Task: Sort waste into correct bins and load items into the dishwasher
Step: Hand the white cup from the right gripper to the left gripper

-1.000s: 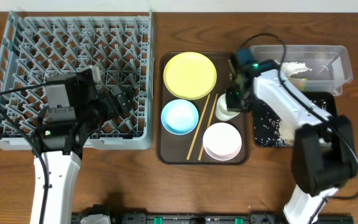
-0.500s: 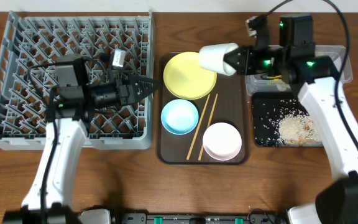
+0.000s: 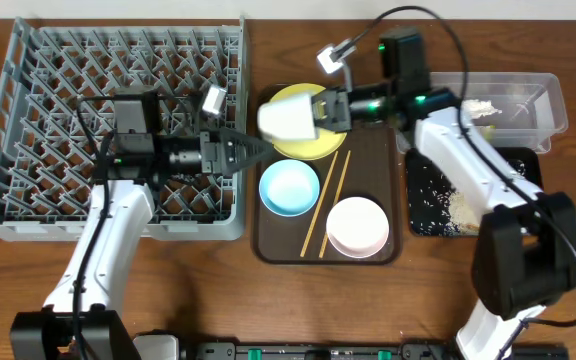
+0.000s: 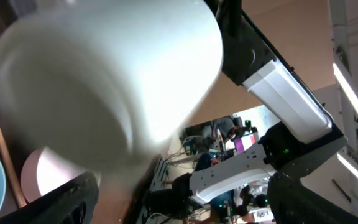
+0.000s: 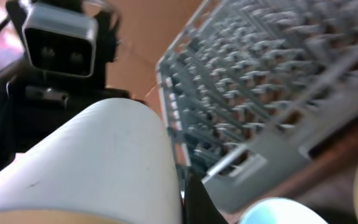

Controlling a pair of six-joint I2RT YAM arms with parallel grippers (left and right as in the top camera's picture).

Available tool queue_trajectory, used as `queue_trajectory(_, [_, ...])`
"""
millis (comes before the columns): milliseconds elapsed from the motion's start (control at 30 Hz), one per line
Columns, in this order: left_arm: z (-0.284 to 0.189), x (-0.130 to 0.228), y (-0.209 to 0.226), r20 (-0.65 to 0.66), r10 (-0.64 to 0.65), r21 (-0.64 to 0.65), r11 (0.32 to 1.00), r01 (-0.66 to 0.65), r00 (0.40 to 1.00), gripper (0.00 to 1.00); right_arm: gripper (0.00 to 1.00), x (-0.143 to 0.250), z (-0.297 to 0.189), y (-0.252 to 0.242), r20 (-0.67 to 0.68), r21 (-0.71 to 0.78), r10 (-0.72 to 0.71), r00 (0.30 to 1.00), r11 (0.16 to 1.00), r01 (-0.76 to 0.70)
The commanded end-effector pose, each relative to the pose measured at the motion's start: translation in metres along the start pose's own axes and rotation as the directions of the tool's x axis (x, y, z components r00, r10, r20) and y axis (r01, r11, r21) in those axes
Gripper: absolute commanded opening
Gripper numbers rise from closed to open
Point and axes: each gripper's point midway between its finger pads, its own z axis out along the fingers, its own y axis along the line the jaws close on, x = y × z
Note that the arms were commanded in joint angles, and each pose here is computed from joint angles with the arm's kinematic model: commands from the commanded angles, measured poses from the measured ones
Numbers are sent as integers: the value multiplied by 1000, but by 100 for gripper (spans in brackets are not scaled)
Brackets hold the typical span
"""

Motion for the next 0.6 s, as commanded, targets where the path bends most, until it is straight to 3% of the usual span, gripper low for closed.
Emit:
queue_trajectory(0, [2, -3, -4, 0, 44, -8, 999, -44, 999, 88, 1, 8, 20, 27, -49, -115, -30, 998, 993, 24])
queue_trajectory(567, [1, -6, 1, 15, 48, -38, 998, -48, 999, 88, 1, 28, 32, 33, -112, -125, 21, 993, 992, -35])
